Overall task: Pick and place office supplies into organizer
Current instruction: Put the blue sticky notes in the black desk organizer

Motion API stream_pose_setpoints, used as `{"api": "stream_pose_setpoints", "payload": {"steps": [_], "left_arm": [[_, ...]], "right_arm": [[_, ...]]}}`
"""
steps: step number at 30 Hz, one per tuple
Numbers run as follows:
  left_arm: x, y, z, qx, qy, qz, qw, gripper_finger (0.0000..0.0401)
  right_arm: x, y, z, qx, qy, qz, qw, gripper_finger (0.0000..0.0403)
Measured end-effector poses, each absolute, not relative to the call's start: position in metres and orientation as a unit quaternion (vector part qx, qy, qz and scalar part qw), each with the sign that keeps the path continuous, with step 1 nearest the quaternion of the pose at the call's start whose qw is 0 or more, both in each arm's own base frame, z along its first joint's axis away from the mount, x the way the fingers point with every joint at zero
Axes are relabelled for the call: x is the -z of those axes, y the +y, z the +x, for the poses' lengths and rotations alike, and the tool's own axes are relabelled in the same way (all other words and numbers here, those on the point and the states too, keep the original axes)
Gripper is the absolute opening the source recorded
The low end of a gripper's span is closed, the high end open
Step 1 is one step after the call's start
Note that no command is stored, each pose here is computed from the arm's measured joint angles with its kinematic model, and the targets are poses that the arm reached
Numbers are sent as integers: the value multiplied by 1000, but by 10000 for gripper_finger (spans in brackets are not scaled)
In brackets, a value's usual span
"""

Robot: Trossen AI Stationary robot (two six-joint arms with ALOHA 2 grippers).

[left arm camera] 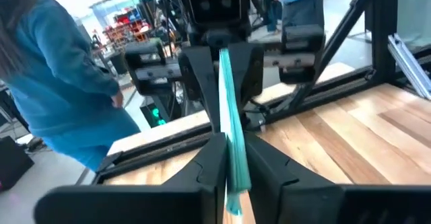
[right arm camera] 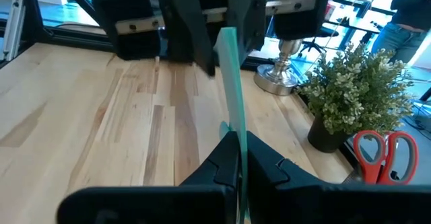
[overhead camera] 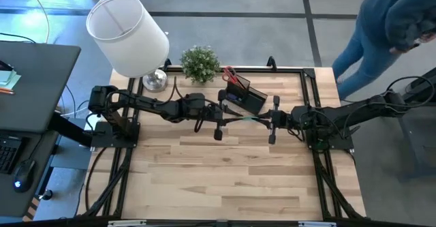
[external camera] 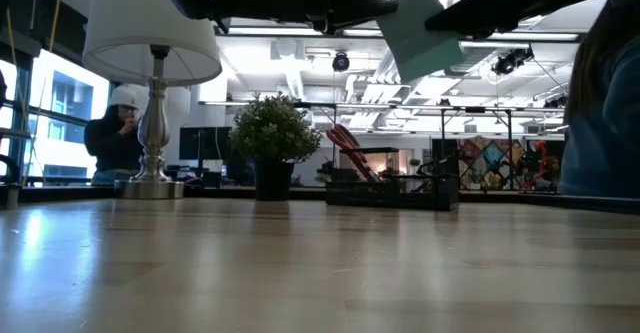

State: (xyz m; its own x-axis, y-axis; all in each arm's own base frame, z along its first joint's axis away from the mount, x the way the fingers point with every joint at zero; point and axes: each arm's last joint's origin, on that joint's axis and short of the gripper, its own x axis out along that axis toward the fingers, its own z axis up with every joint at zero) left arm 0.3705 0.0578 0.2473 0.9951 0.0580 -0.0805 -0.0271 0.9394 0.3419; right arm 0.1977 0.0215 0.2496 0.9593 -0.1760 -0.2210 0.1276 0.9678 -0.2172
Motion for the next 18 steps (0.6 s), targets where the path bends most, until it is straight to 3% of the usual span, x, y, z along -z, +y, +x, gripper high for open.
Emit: {"api": "stream_pose_setpoints", "payload": {"steps": [10, 18], "left_arm": [[-243, 60, 372, -48, 53, 179, 981, 3], [-244, 60, 372, -56, 52, 190, 979, 1]], "right_arm": [[-250, 22, 198, 76, 117, -92, 986, 4], [-250, 22, 198, 78, 118, -82, 987, 6]]}}
